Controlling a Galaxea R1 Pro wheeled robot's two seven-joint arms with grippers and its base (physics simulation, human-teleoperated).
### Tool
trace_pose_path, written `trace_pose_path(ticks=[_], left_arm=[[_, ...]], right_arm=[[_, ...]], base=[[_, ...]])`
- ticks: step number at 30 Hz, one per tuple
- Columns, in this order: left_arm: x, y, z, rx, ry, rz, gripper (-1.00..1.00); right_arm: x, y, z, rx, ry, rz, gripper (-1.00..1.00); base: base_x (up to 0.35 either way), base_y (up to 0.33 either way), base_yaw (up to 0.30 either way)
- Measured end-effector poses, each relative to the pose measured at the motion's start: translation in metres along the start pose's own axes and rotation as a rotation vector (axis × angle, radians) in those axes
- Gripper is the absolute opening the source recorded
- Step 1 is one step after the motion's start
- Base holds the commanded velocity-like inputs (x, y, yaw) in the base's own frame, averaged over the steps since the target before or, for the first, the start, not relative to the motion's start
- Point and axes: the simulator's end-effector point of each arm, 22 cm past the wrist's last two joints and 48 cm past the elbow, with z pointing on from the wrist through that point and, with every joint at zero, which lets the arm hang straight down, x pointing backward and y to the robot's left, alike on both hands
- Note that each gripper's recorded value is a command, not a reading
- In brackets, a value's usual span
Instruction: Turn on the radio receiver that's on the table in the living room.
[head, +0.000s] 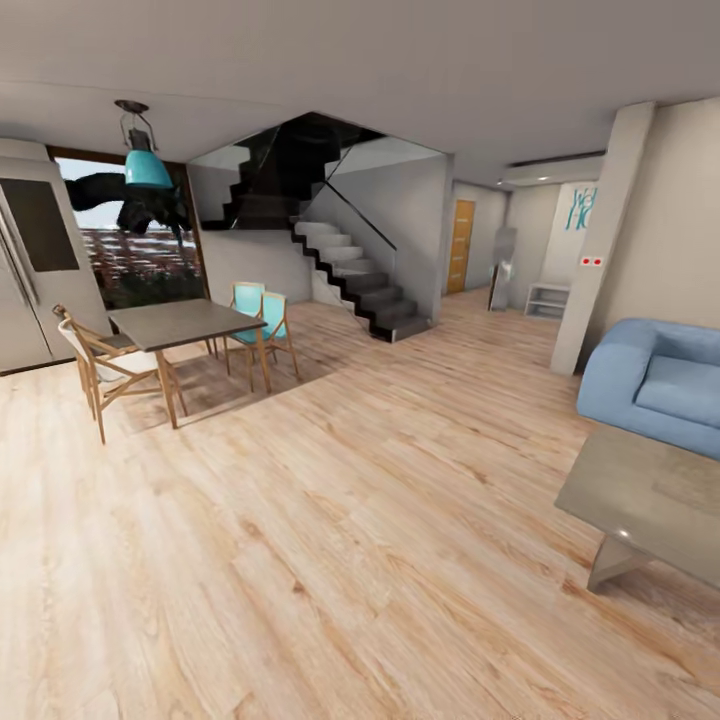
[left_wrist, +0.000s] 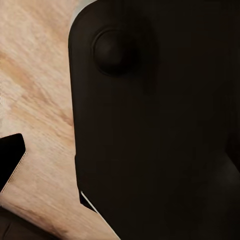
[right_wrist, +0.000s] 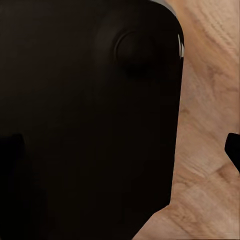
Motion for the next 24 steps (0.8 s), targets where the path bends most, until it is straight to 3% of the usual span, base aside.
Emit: trace_pose_path(ticks=[24], left_arm=[[-0.0014,-0.0005,0.0000,0.000,-0.003,-0.014,1.00]], right_arm=[[-0.0008,-0.0003,0.0000,0.001,-0.003,0.002,1.00]], base=[[0.000,0.000,-0.284]])
